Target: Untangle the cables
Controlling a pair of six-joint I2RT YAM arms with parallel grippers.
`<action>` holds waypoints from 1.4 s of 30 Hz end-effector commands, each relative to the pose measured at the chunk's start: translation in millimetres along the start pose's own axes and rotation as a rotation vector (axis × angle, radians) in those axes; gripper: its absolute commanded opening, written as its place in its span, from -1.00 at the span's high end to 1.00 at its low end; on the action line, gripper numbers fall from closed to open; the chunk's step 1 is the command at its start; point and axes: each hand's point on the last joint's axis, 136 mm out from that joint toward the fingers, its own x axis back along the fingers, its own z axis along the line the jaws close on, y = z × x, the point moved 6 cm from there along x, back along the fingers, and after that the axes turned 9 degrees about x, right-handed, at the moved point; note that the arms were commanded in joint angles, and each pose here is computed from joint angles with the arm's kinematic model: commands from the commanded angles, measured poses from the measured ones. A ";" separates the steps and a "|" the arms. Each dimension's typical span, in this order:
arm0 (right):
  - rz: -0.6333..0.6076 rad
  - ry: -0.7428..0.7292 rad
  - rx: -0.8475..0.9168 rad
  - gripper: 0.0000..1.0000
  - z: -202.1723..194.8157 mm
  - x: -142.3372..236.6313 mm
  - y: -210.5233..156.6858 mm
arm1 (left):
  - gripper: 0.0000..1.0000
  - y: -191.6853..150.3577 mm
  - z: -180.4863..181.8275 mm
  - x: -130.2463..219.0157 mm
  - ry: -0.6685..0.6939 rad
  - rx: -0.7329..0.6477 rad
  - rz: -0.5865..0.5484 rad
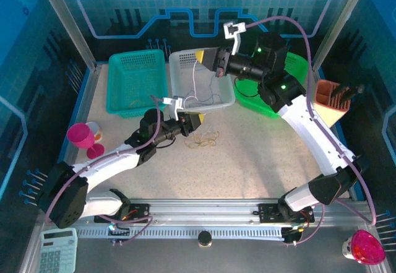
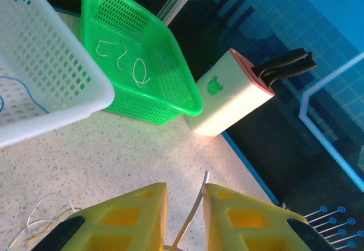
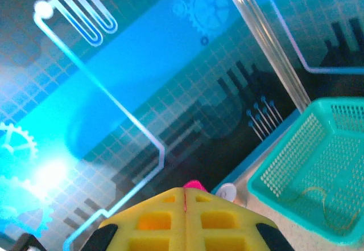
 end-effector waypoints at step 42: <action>-0.222 -0.709 0.030 1.00 -172.1 113.1 59.0 | -0.39 -30.4 25.1 26.4 0.086 0.096 0.005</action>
